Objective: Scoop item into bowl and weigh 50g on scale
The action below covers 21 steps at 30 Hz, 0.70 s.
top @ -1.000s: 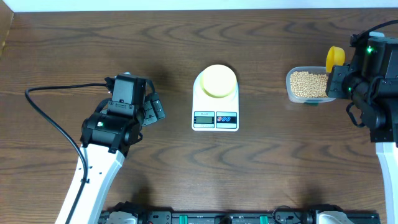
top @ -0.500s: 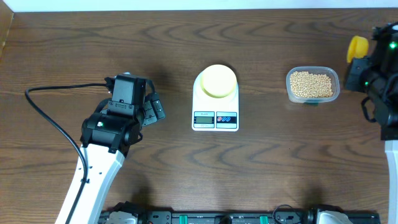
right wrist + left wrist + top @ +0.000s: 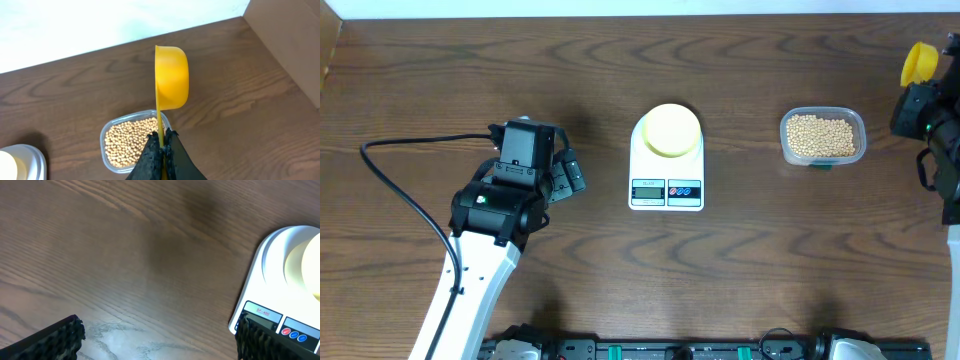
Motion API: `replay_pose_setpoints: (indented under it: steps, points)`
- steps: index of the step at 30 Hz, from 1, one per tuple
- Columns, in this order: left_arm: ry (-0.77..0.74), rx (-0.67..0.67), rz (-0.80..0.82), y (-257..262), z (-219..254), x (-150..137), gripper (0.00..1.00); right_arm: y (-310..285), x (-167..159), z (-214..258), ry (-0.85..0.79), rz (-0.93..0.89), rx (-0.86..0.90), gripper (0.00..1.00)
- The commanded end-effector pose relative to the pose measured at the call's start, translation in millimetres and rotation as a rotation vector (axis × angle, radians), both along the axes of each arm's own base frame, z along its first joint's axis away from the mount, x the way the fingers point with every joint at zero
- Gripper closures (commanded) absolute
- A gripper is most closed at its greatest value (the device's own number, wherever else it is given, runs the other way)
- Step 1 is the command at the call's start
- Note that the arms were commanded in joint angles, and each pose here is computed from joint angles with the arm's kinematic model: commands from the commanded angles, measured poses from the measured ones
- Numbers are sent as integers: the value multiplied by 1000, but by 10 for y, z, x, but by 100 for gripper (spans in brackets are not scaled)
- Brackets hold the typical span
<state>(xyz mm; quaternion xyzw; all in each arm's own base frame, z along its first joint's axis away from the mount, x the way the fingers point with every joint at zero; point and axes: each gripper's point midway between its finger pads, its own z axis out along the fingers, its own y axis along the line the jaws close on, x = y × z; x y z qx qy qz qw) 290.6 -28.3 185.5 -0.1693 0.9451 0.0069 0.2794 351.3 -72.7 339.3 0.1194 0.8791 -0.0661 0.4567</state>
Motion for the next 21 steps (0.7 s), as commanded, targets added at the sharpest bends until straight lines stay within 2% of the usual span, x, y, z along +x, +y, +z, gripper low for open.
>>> replay_pose_setpoints:
  steps: [1, 21]
  points:
    - [-1, 20, 19, 57, 11, 10, 1, 18, 5, 61, -12, 26, -1, 99]
    - [-1, 20, 19, 57, 11, 10, 2, 545, 29, 44, -23, 272, 178, 99]
